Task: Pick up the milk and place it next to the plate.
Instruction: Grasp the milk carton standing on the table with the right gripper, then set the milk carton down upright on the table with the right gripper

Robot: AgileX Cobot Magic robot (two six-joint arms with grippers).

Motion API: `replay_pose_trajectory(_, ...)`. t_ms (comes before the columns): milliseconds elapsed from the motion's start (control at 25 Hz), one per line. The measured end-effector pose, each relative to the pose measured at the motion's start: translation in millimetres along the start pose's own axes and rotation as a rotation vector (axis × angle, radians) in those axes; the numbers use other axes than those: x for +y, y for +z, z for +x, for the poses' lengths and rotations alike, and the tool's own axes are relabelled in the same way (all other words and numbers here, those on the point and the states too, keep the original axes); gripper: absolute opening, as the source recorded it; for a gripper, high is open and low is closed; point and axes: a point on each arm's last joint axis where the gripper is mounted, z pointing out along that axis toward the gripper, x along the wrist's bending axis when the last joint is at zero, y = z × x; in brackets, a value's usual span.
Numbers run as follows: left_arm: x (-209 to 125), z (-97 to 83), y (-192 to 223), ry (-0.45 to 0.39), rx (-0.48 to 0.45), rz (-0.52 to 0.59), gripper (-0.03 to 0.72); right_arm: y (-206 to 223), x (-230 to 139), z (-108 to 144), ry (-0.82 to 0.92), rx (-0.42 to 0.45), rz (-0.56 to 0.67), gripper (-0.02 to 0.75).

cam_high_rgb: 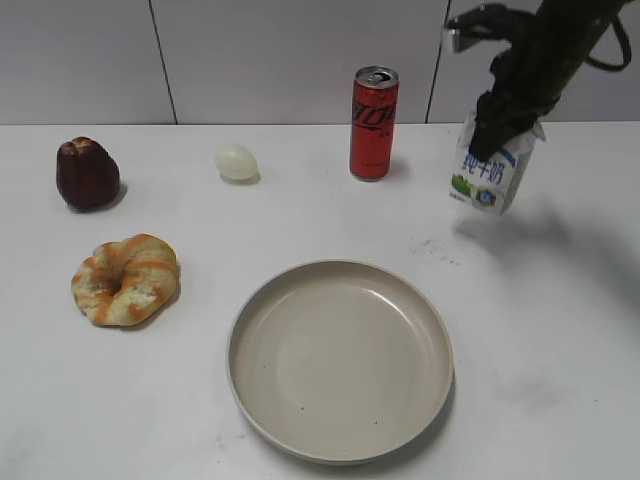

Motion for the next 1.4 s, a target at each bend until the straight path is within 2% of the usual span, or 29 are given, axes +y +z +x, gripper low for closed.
replay_pose_trajectory(160,0,0.0,0,0.000,0.000,0.000,0.209,-56,19,41,-0.089,-0.030,-0.118,0.267)
replay_pose_trajectory(320,0,0.0,0,0.000,0.000,0.000,0.209,-87,38,108,-0.238,0.000,-0.189,0.267)
replay_pose_trajectory(400,0,0.0,0,0.000,0.000,0.000,0.209,-88,44,137,-0.310,0.017,-0.194,0.267)
replay_pose_trajectory(520,0,0.0,0,0.000,0.000,0.000,0.209,-84,53,169,-0.417,-0.014,-0.201,0.267)
replay_pose_trajectory(680,0,0.0,0,0.000,0.000,0.000,0.209,-74,68,192,-0.576,-0.088,-0.291,0.267)
replay_pose_trajectory(840,0,0.0,0,0.000,0.000,0.000,0.209,-47,81,218,-0.743,-0.096,-0.332,0.267)
replay_pose_trajectory(960,0,0.0,0,0.000,0.000,0.000,0.209,-17,80,226,-0.779,-0.084,-0.248,0.267)
replay_pose_trajectory(1160,0,0.0,0,0.000,0.000,0.000,0.209,29,72,193,-0.782,-0.162,-0.047,0.267)
replay_pose_trajectory(1400,0,0.0,0,0.000,0.000,0.000,0.209,52,66,168,-0.706,-0.134,-0.003,0.267)
